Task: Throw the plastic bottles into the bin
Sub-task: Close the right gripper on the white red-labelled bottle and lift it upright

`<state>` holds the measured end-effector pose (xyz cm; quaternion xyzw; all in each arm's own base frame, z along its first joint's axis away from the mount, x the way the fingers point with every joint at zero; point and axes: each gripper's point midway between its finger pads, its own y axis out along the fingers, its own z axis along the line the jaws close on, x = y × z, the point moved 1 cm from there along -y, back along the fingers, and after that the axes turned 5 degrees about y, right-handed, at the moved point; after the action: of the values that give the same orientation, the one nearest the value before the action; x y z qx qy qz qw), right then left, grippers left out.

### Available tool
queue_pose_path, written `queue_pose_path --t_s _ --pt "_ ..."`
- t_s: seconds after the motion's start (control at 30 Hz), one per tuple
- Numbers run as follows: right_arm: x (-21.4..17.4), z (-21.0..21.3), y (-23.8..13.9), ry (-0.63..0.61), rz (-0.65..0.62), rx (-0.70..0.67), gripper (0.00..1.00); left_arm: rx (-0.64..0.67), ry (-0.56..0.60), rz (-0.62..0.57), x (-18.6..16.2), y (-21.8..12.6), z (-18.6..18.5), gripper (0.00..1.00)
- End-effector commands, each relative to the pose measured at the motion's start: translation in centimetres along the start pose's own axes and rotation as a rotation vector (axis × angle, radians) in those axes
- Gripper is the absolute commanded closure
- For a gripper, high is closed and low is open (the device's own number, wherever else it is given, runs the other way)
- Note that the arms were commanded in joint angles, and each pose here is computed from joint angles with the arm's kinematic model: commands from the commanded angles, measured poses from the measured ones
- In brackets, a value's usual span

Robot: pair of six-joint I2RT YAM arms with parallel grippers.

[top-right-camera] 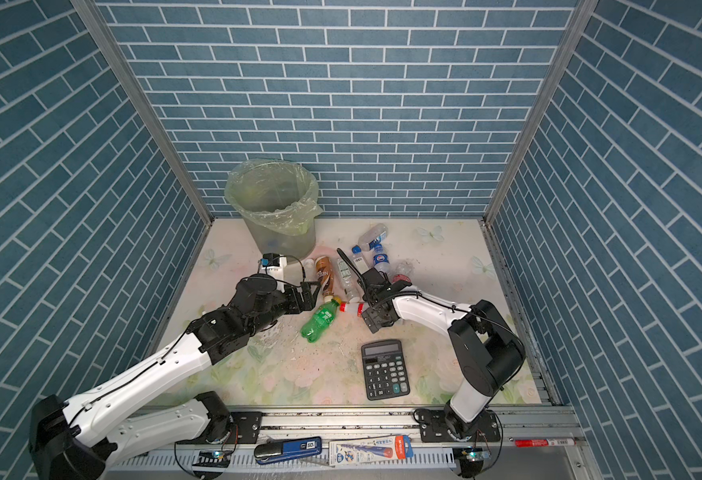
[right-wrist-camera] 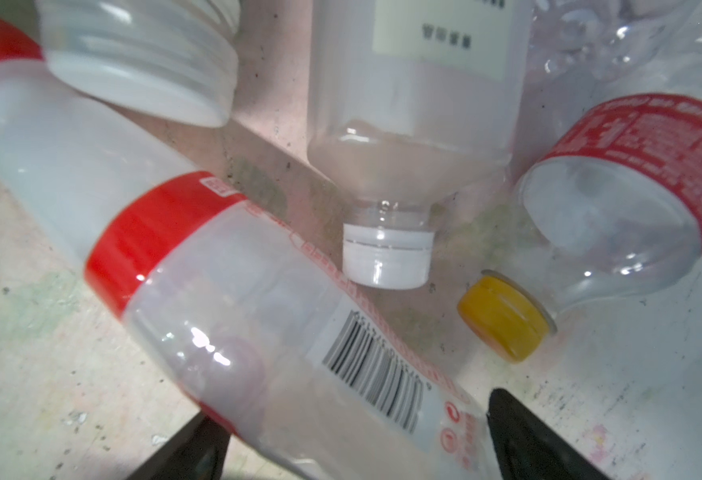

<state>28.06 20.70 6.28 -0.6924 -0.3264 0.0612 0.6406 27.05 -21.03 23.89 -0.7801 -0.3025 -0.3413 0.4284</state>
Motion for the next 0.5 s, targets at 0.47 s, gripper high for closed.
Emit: queue_pose_path --t_s 0.47 --pt "-0.3 -0.2 1.3 -0.018 -0.010 -0.033 0.07 -0.001 -0.022 0.011 -0.8 -0.1 0.4 0.01"
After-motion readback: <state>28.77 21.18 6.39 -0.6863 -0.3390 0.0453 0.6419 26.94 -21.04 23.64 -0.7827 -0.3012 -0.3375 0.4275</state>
